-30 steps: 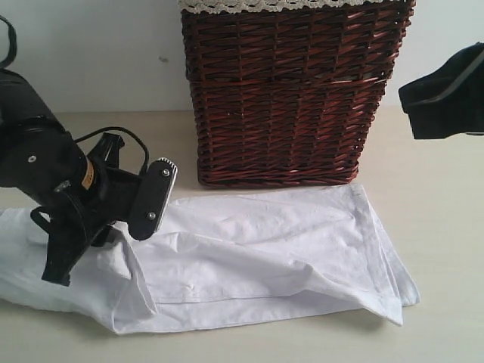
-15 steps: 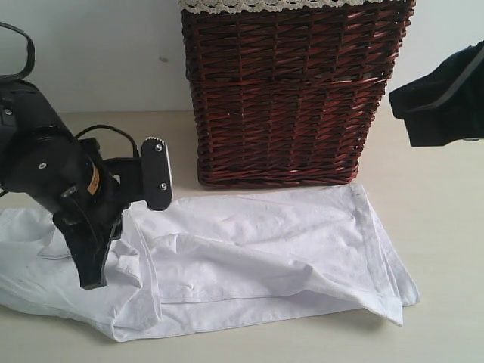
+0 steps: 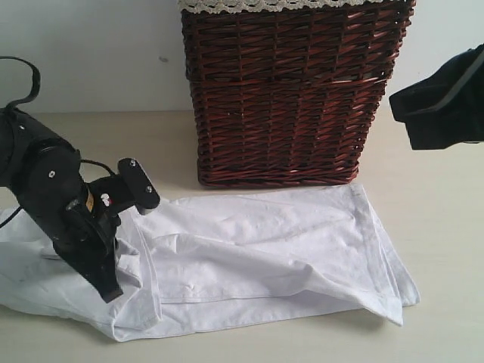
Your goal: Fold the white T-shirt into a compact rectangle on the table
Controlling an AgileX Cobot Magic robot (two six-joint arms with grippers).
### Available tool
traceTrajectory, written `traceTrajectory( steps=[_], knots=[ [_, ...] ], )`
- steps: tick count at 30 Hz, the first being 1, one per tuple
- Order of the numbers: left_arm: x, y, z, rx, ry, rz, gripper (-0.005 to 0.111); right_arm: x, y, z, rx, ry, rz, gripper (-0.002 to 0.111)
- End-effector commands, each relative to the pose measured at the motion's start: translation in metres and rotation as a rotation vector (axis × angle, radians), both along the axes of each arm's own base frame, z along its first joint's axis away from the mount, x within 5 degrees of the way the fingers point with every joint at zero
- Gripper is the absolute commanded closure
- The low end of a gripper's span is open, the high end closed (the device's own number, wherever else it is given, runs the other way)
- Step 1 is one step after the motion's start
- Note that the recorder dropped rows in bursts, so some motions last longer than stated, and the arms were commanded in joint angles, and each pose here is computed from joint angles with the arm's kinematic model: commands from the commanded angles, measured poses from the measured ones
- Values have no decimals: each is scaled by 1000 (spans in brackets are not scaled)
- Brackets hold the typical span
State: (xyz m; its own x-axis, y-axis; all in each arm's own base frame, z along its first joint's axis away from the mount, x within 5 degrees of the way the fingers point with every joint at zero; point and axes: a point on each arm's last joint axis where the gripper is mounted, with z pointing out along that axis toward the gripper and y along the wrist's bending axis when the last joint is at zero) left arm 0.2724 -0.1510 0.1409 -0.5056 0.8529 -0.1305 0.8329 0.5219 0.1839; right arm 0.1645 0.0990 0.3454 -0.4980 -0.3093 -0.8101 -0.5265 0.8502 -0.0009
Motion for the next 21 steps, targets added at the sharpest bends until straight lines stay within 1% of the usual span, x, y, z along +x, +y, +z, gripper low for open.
traceTrajectory(
  steps=[1, 3, 7, 10, 12, 16, 17, 18, 20, 21],
  knots=[
    [16, -2, 4, -109, -141, 17, 107, -1, 0, 4, 5, -19, 6, 93],
    [22, -6, 7, -160, -205, 9, 107, -1, 0, 4, 5, -19, 6, 93],
    [28, -11, 11, -223, -285, -1, 107, -1, 0, 4, 5, -19, 6, 93],
    [29, -11, 12, -202, -294, -31, 107, -1, 0, 4, 7, -22, 6, 93],
    [29, -10, 12, -188, -279, -27, 107, -1, 0, 4, 8, -24, 6, 93],
    [26, -7, 26, -173, -272, -7, 107, -1, 0, 4, 8, -24, 6, 93],
    [25, -4, 31, -177, -273, 16, 107, -1, 0, 4, 8, -24, 6, 93],
    [26, 1, 38, -192, -279, 66, 107, -1, 0, 4, 8, -24, 6, 93],
    [28, 15, 49, -238, -284, 232, 107, -1, 0, 4, 7, -23, 6, 93],
    [29, 26, 54, -247, -277, 323, 106, -1, 0, 4, 6, -21, 6, 93]
  ],
)
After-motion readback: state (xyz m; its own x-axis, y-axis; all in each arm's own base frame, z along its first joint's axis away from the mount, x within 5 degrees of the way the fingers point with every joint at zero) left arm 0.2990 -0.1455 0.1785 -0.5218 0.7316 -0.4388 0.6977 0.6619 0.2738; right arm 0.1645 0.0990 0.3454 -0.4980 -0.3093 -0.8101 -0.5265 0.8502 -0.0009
